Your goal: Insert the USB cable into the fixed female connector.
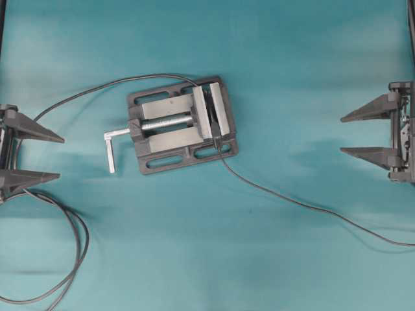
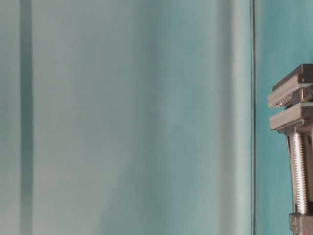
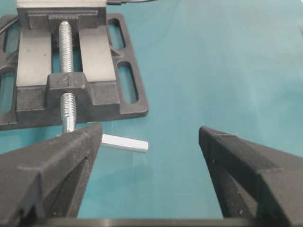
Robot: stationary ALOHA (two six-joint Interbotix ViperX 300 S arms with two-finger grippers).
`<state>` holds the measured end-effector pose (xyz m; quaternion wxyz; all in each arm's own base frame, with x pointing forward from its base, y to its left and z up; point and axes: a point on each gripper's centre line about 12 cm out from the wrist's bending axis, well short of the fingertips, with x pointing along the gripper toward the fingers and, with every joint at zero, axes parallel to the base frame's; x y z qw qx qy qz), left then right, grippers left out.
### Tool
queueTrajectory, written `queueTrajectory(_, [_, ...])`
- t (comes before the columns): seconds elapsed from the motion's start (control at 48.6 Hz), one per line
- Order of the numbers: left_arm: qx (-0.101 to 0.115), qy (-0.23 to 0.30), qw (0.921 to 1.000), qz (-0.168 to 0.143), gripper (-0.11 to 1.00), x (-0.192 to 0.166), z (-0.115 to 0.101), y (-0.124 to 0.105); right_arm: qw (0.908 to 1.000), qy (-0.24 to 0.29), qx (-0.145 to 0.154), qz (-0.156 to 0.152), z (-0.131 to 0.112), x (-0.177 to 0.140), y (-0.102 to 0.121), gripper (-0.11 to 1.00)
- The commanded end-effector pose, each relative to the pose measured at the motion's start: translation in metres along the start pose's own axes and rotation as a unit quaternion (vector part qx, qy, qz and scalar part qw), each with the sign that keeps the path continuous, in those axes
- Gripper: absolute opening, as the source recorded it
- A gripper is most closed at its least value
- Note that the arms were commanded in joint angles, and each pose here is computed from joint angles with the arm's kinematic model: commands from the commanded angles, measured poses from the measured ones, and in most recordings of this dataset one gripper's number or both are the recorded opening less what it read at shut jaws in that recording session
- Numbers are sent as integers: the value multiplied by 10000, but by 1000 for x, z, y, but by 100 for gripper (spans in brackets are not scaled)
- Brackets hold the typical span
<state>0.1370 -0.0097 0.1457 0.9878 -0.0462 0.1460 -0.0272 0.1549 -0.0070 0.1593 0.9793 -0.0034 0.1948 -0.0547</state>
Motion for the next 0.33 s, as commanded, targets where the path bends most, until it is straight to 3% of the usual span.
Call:
queueTrajectory(0.0, [-2, -39, 10000, 3, 98, 1, 4, 0, 9999, -57, -13, 87, 7, 1, 3, 75])
queueTrajectory(0.309, [-4, -40, 10000, 10, 98, 1, 4, 0, 9976, 92, -11, 680, 6, 0, 17, 75])
